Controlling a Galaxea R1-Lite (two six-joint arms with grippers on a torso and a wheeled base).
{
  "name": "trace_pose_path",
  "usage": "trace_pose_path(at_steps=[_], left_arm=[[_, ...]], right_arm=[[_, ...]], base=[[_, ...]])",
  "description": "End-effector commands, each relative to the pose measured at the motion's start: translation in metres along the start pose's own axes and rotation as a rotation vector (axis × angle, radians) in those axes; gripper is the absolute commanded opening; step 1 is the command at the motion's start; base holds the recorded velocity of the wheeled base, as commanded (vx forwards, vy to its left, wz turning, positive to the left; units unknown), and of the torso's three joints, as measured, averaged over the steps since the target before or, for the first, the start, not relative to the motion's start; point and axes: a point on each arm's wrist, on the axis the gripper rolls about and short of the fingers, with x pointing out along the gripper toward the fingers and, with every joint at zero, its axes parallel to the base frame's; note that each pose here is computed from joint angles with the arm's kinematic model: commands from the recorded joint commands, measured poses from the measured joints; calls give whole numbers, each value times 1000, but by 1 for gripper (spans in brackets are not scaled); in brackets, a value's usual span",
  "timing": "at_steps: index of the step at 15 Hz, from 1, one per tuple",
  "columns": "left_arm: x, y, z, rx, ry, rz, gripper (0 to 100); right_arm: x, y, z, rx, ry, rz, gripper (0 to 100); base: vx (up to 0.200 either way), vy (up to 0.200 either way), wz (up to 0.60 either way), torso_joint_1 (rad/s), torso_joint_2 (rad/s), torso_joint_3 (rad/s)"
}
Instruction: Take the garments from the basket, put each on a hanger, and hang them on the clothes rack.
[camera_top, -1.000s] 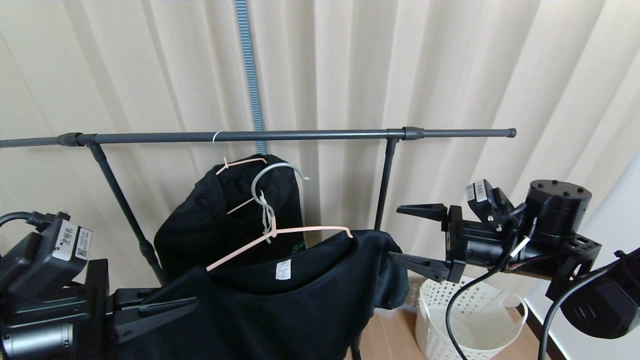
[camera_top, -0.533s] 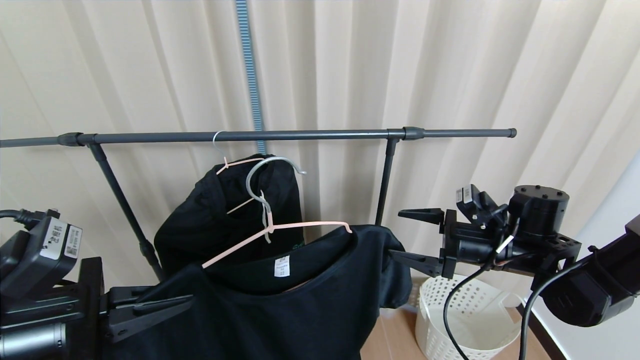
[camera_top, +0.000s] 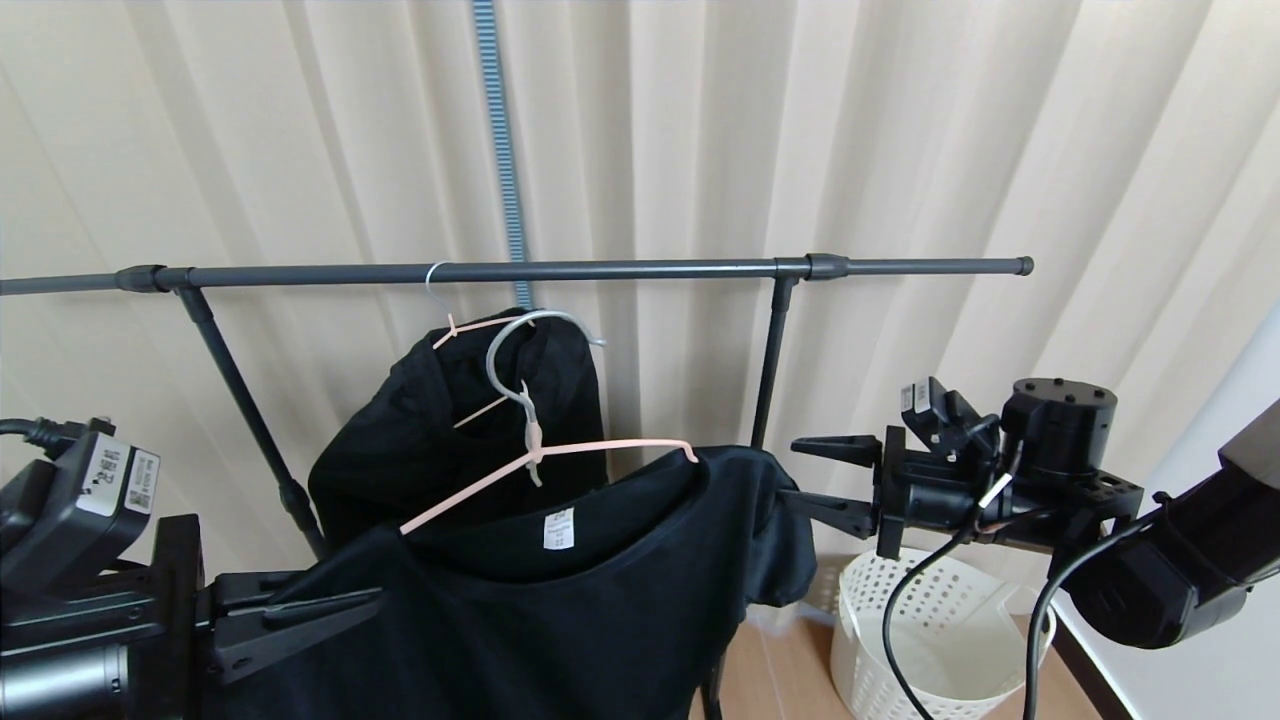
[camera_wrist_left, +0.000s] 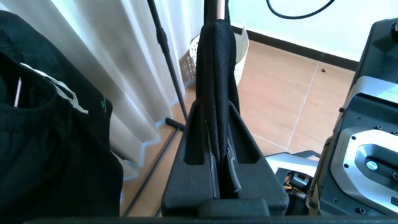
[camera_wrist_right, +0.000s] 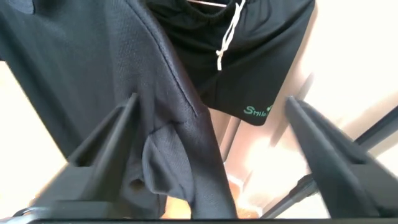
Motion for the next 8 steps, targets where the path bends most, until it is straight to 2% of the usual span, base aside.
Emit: trace_pose_path(at_steps=[1, 8], left_arm=[[1, 0, 0, -2, 2, -2, 0], [0, 0, 0, 0, 0, -1, 0]], right_arm=[[1, -1, 0, 0, 0, 2, 0], [-11, -14, 5, -17, -20, -52, 0]], base=[[0, 0, 0, 0, 0, 0], [0, 0, 0, 0, 0, 0]])
